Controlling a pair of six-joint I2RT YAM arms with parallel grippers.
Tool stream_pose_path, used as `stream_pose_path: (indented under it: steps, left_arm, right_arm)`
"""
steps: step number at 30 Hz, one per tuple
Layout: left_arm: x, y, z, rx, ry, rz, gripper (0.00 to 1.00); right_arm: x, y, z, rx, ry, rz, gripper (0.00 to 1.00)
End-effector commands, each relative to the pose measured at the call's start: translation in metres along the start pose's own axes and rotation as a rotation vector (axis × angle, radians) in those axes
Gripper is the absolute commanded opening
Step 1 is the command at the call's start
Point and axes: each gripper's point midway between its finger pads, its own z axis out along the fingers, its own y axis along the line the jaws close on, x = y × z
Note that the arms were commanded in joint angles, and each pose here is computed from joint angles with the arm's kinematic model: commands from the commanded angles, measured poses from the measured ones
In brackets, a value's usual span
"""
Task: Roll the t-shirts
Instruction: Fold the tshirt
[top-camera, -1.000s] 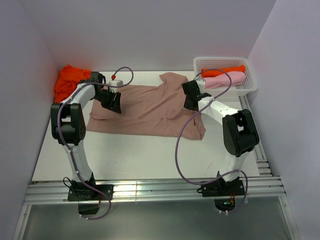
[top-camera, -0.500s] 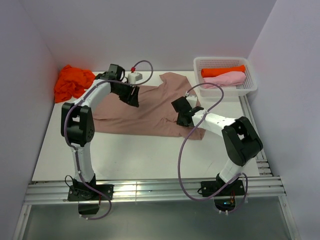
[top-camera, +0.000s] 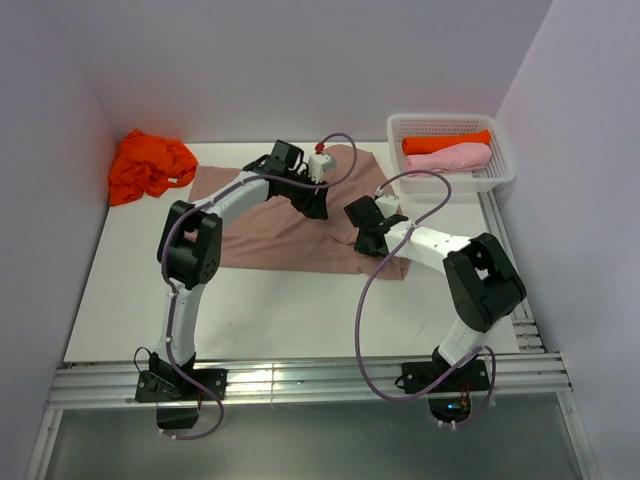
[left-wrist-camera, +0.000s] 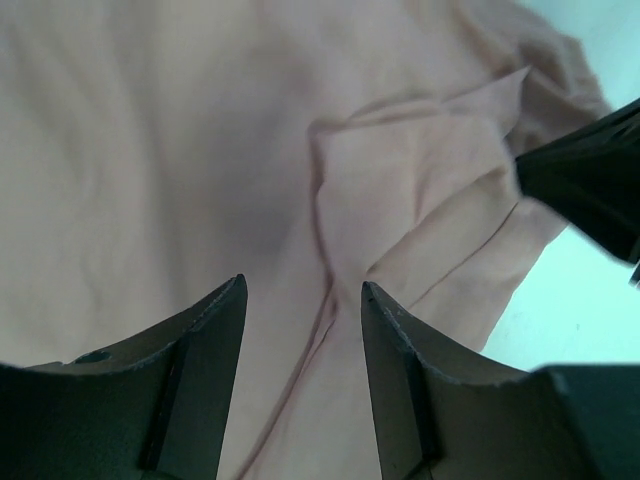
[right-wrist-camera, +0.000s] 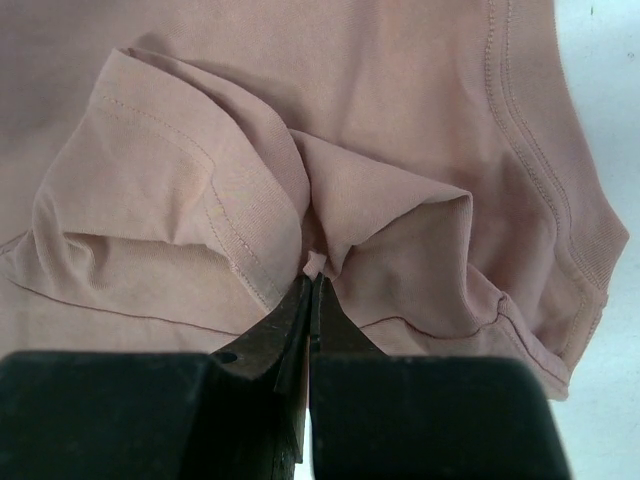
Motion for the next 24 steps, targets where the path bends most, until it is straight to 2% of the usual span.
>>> stream_pose_path:
  steps: [1,6,13,24]
  left_arm:
    - [-0.033,-0.017,0.018,0.05,-0.117,0.06,0.55]
    - [-0.03,-0.029,0.052,0.059,-0.104,0.082,0.55]
    - [-0.024,-0.024,0.086,0.05,-0.101,0.048,0.56]
    - [-0.027,-0.033,0.096,0.054,-0.112,0.06,0.53]
  right_arm:
    - [-0.01,0.002,-0.003,0.001,-0.027,0.039,0.0]
    - [-0.01,0.001,-0.003,0.004,-0.027,0.043,0.0]
    - [-0.013,0.0,-0.008,-0.002,-0.038,0.043,0.0]
    - [-0.016,-0.007,-0.013,0.002,-0.052,0.051,0.0]
